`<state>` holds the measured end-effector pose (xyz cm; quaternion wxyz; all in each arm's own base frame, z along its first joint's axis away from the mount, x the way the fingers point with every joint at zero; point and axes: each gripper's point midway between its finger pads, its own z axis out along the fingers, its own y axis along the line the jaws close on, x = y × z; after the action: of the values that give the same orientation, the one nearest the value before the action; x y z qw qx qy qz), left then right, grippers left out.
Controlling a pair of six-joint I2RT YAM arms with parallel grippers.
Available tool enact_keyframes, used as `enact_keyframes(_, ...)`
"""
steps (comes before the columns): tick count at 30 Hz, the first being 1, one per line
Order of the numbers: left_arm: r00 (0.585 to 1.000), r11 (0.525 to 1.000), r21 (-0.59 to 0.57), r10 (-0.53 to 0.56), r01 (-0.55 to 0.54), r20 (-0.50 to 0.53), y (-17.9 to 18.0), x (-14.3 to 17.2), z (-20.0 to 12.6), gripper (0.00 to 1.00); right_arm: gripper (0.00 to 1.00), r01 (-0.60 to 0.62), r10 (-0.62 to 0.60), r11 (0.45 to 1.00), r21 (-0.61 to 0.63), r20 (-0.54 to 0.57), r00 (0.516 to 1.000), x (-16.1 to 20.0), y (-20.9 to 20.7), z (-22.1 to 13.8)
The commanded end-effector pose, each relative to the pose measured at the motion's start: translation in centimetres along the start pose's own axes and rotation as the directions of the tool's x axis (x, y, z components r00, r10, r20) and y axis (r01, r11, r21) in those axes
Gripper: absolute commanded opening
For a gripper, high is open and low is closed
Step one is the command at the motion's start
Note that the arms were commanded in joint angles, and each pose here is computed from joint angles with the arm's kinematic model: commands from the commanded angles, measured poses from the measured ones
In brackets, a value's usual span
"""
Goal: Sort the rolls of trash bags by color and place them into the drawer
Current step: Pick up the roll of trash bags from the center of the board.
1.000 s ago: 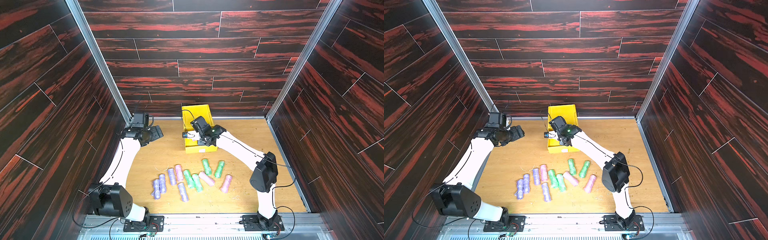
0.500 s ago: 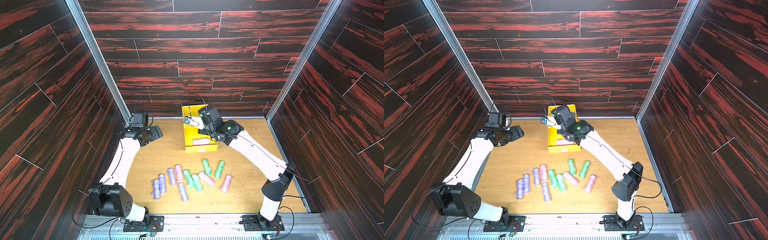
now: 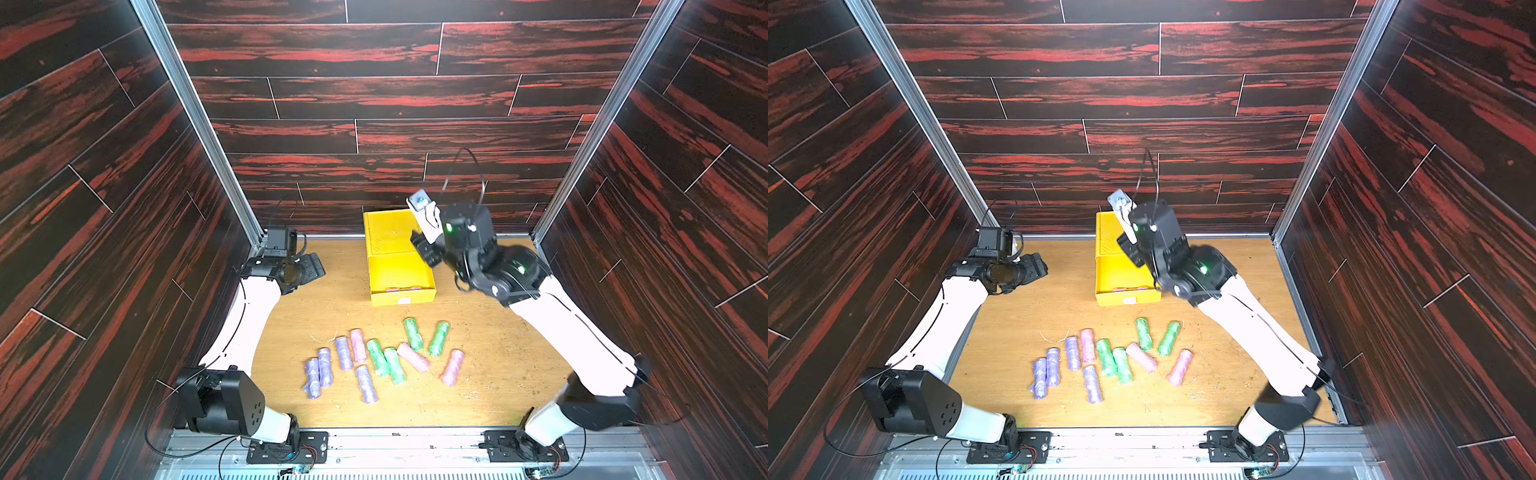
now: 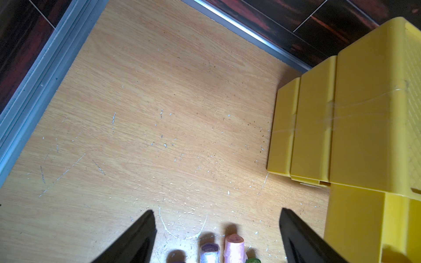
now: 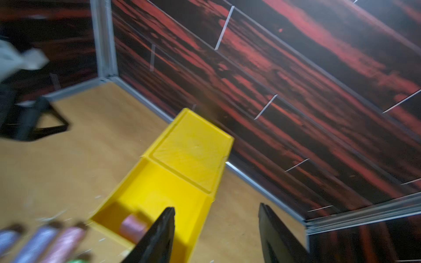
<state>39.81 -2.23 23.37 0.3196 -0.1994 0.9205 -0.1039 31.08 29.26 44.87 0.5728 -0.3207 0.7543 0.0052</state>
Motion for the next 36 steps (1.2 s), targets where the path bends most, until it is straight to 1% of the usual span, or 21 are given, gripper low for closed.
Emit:
enact_keyframes(1,0.999,1.0,-0.012,-0.009,0.01,0.038,0.5,-0.3,-1.2,0.89,0.59,-0.113,0.098,0.978,-0.174,-0.093,0.991,3.9,5.8,-1.8)
enact_keyframes(2,0.999,1.0,-0.014,-0.01,0.011,0.041,0.5,-0.4,-1.3,0.89,0.58,-0.123,0.097,0.97,-0.21,-0.129,0.987,5.3,7.1,-2.3)
enact_keyframes(4,0.999,1.0,-0.022,-0.011,0.012,0.044,0.7,-0.4,-1.3,0.89,0.56,-0.152,0.105,0.964,-0.218,-0.213,0.971,8.4,8.4,-2.9)
enact_keyframes(6,0.999,0.999,-0.028,-0.013,0.014,0.046,0.9,-0.3,-1.3,0.89,0.53,-0.21,0.136,0.954,-0.216,-0.314,0.94,11.7,9.3,-3.5)
enact_keyframes(8,0.999,0.999,-0.031,-0.014,0.016,0.045,0.9,-0.3,-1.3,0.89,0.52,-0.278,0.188,0.942,-0.19,-0.39,0.901,14.7,9.7,-4.1)
enact_keyframes(10,0.999,0.999,-0.038,-0.017,0.019,0.046,1.0,-0.3,-1.3,0.89,0.52,-0.351,0.267,0.93,-0.109,-0.454,0.85,17.5,9.2,-4.7)
enact_keyframes(12,0.999,0.999,-0.039,-0.019,0.02,0.047,1.0,-0.3,-1.3,0.89,0.57,-0.42,0.368,0.907,0.013,-0.507,0.779,20.7,8.5,-5.2)
enact_keyframes(13,0.999,0.999,-0.04,-0.019,0.021,0.047,1.1,-0.3,-1.3,0.89,0.58,-0.436,0.407,0.897,0.074,-0.525,0.747,22.0,8.1,-5.5)
enact_keyframes(15,0.999,0.999,-0.045,-0.021,0.024,0.047,1.2,-0.3,-1.4,0.89,0.59,-0.466,0.484,0.864,0.189,-0.565,0.668,24.5,7.7,-6.0)
enact_keyframes(18,0.999,0.999,-0.047,-0.02,0.022,0.046,1.2,-0.3,-1.4,0.89,0.62,-0.489,0.574,0.811,0.321,-0.594,0.563,27.4,7.7,-6.1)
enact_keyframes(19,0.999,0.999,-0.047,-0.02,0.022,0.048,1.2,-0.3,-1.4,0.89,0.63,-0.489,0.594,0.798,0.352,-0.598,0.538,28.1,7.7,-6.1)
enact_keyframes(20,0.999,0.999,-0.047,-0.022,0.024,0.047,1.2,-0.3,-1.4,0.89,0.64,-0.495,0.62,0.777,0.388,-0.606,0.499,29.1,7.8,-6.1)
enact_keyframes(24,0.999,0.998,-0.049,-0.023,0.025,0.047,1.2,-0.3,-1.4,0.89,0.62,-0.529,0.693,0.691,0.492,-0.658,0.294,33.9,8.5,-5.7)
enact_keyframes(26,0.999,0.999,-0.05,-0.02,0.022,0.044,1.2,-0.2,-1.4,0.89,0.62,-0.553,0.716,0.65,0.521,-0.663,0.217,35.8,8.9,-5.5)
enact_keyframes(29,0.999,0.998,-0.052,-0.021,0.023,0.046,1.3,-0.3,-1.5,0.9,0.63,-0.608,0.746,0.585,0.537,-0.65,0.143,37.3,9.6,-5.0)
enact_keyframes(31,0.999,0.998,-0.053,-0.022,0.024,0.047,1.3,-0.3,-1.5,0.9,0.63,-0.634,0.755,0.552,0.543,-0.647,0.103,38.1,10.1,-4.6)
enact_keyframes(34,0.999,0.998,-0.05,-0.021,0.023,0.049,1.3,-0.3,-1.6,0.9,0.64,-0.649,0.759,0.525,0.551,-0.648,0.064,38.9,10.6,-3.7)
enact_keyframes(36,0.999,0.998,-0.053,-0.023,0.026,0.049,1.4,-0.4,-1.6,0.9,0.65,-0.652,0.762,0.517,0.555,-0.645,0.055,39.3,10.8,-3.0)
